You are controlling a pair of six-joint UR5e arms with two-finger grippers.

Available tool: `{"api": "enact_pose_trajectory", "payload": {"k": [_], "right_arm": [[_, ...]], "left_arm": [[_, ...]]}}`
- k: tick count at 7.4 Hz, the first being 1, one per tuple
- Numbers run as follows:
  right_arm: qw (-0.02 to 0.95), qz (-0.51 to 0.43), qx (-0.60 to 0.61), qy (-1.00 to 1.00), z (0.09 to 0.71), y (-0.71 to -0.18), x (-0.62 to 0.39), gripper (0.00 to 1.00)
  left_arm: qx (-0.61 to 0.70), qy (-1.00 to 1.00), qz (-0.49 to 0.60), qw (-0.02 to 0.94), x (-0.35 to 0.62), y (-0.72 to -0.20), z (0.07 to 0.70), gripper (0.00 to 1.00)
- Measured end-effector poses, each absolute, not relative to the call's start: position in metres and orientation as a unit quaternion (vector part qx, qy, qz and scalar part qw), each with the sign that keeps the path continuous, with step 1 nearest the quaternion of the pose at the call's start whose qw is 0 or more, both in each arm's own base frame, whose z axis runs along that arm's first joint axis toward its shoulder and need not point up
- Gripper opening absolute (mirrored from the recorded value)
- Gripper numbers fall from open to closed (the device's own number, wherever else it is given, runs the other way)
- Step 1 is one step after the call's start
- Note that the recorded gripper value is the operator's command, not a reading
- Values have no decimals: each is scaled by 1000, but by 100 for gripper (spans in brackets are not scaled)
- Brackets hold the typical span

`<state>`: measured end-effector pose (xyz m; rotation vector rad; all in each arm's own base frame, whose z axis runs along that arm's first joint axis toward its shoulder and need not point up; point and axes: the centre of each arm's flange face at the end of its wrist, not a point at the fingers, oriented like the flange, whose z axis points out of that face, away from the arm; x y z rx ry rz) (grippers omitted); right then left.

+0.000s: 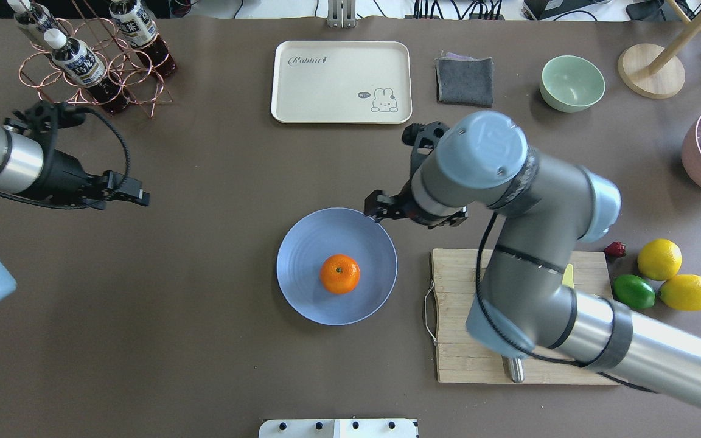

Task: Pick orange to plate
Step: 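Open the right gripper and lift it away from the plate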

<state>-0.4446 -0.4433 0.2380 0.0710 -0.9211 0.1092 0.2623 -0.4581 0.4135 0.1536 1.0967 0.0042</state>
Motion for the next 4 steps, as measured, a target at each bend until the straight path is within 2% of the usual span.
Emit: {"api": "enact_pose_trajectory", "payload": {"k": [2,4], "right_arm": [[902,-6,42,-429,321,-493,-316,100],[908,-64,55,-409,417,-510,-193,100]], "left_arm": [[98,502,52,858,145,-454,485,97],[118,459,91,876,55,-453,541,97]]}}
